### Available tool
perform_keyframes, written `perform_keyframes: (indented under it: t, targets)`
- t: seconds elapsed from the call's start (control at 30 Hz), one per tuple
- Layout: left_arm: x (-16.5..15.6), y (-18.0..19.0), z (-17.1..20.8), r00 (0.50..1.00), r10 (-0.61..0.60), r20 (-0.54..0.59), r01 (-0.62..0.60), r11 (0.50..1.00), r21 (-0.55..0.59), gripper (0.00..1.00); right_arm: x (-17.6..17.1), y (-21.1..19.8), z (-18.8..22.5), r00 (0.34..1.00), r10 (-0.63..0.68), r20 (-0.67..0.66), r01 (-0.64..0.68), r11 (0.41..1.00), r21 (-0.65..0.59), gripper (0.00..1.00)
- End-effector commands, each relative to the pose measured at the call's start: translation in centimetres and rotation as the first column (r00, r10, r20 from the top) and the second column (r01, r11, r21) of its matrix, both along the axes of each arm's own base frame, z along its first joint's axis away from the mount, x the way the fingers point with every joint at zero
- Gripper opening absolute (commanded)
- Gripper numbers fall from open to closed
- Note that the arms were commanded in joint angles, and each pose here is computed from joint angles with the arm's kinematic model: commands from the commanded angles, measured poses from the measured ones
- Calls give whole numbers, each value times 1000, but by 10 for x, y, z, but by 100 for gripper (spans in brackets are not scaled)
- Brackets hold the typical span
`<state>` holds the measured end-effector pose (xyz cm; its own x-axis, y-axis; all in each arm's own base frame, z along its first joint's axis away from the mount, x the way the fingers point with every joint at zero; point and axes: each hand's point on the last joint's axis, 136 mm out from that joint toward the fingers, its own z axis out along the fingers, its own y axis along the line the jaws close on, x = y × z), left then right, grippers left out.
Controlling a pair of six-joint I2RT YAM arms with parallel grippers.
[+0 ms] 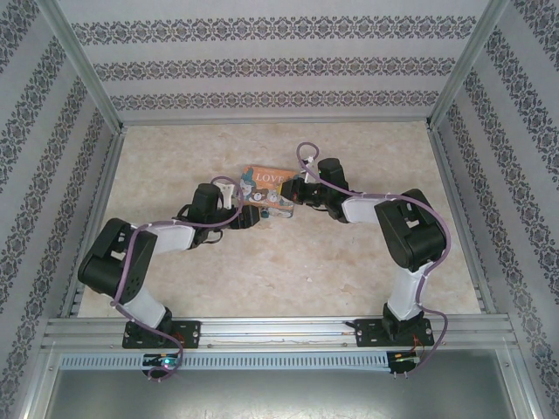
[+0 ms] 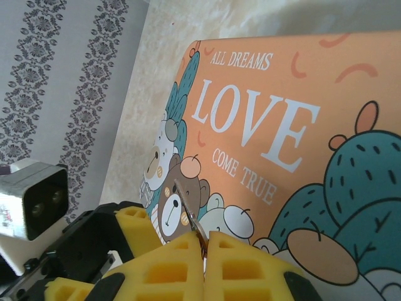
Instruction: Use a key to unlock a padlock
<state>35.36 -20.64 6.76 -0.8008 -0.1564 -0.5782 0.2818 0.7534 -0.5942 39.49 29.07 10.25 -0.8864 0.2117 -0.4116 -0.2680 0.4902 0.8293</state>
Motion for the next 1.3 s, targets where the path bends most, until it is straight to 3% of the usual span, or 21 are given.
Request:
perform_keyframes:
  t: [0.0, 0.37, 0.73, 1.27]
  targets:
    - [9, -19, 16, 998, -32, 62, 34, 999, -34, 74, -23, -3, -40, 992, 13, -129, -20, 998, -53, 0]
    - [17, -37, 3, 995, -49, 85, 49, 999, 7, 73, -26, -7, -44, 991, 9, -132, -18, 998, -65, 0]
    - [28, -48, -14, 994, -52, 98, 51, 999, 15, 61, -26, -8, -45, 991, 7, -134, -16, 998, -67, 0]
    - [21, -62, -24, 992, -87, 95, 86, 996, 24, 54, -28, -11, -47, 991, -2, -136, -8, 997, -74, 0]
